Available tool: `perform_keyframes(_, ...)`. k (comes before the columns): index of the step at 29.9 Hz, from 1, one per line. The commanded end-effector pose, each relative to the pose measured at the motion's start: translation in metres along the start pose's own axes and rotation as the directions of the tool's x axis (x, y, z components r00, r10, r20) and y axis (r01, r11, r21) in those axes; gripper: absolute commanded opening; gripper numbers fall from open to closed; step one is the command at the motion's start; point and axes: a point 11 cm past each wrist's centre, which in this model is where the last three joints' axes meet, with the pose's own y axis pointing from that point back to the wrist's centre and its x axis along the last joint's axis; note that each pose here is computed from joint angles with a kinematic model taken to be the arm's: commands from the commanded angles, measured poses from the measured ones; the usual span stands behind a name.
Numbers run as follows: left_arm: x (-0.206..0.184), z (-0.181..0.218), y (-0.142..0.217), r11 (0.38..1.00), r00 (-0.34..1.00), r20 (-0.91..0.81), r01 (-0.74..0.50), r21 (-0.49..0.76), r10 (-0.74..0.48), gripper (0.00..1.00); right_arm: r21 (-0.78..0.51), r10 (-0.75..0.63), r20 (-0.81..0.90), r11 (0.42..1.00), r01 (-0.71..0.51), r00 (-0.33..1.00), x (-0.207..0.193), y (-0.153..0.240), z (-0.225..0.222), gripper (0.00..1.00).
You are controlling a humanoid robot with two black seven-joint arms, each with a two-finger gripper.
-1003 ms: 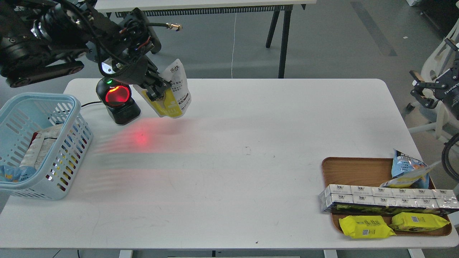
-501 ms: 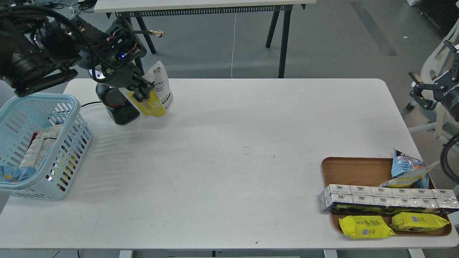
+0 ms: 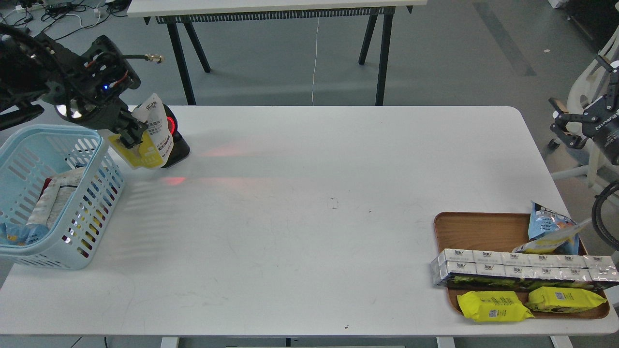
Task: Scan snack and place in basket
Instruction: 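Carry the pouch with the left gripper over the blue basket, then drop the pouch into the blue basket and withdraw the left arm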
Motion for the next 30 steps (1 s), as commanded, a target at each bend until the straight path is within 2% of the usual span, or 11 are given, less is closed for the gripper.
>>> perform_keyframes(1,-0.016,0.004,0.011,0.999,0.999,-0.053,-0.005,-0.035,0.003,0.0,-0.001,0.001,0.0,1.0,-0.001,1.0,0.0,0.0,0.0,0.99)
perform_keyframes(7,-0.003,-0.028,0.072,0.997,0.992,-0.106,-0.063,0.048,0.068,0.0,-0.007,0.005,0.0,1.0,-0.005,1.0,0.001,0.001,0.003,0.99)
perform_keyframes(11,-0.014,-0.051,0.108,0.989,0.986,-0.135,-0.079,0.123,0.095,0.0,-0.006,0.004,0.002,1.0,-0.004,1.0,0.001,0.001,0.003,0.99)
perform_keyframes(16,-0.051,-0.077,0.14,0.974,0.987,-0.154,0.0,0.227,0.036,0.0,-0.007,0.007,0.001,1.0,-0.007,1.0,0.002,0.001,0.003,0.99)
perform_keyframes(23,-0.105,-0.085,0.145,0.96,0.981,-0.193,0.089,0.264,-0.037,0.0,-0.011,0.01,0.002,1.0,-0.01,1.0,0.003,0.003,0.006,0.99)
perform_keyframes(30,-0.132,-0.066,0.112,0.972,0.97,-0.222,0.146,0.184,-0.103,0.0,-0.014,0.003,0.019,1.0,-0.002,1.0,-0.001,0.0,0.012,0.99)
